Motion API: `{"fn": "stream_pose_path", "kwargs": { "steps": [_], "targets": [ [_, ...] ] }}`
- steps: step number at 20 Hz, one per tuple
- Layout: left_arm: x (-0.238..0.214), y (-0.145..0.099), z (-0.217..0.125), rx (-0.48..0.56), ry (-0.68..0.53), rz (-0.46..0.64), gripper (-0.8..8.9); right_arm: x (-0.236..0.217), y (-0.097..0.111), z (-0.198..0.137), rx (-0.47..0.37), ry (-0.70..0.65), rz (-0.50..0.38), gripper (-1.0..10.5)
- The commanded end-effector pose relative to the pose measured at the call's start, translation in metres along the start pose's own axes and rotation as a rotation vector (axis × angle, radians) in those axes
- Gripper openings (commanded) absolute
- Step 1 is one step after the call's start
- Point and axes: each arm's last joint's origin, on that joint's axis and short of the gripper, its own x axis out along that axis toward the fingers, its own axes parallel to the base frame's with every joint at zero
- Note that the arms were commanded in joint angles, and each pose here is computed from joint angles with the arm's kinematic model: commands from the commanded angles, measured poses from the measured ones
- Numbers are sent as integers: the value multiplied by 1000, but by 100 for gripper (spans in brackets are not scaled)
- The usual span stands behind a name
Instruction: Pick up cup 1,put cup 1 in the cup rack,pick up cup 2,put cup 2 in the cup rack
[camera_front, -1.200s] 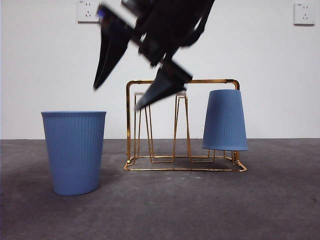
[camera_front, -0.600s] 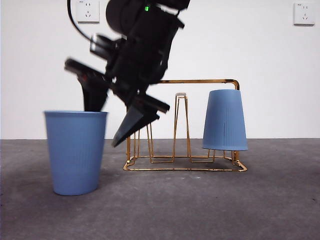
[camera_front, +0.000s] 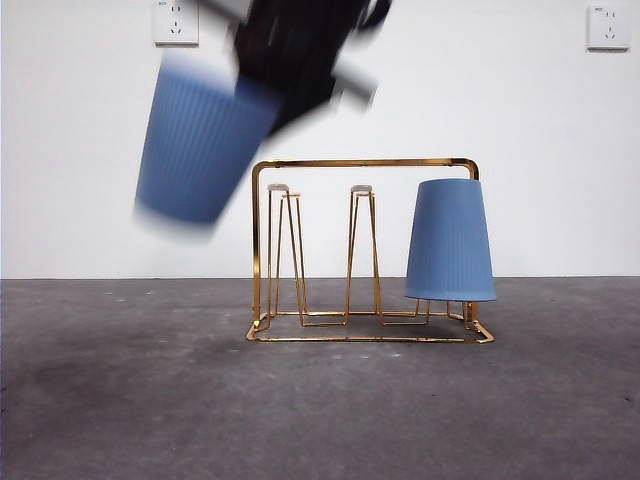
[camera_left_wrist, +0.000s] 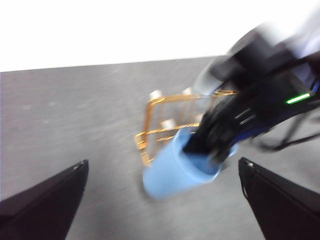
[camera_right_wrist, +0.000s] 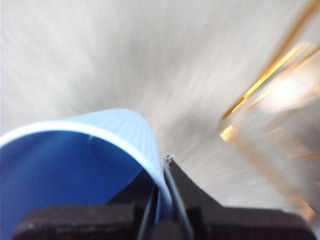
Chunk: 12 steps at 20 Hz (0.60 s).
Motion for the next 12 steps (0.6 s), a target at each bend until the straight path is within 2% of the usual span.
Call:
{"fn": "stream_pose_path", "kwargs": {
  "steps": [1,4,8,12],
  "targets": [
    [1,-8,3,-9,-27,-36,502,-72,6,1,-61,-148,-51,-17],
    [5,-24,9,-16,-55,-103,502,-162,14,-16,-86,-348,-71,-17],
    [12,-46,14,-6,-67,-206,502,-224,20,-42,-115,-489,-96,-17],
    [22,-74,18,2,-84,-331,502,-271,22,-72,-150,-588,-163,-17]
  ]
}}
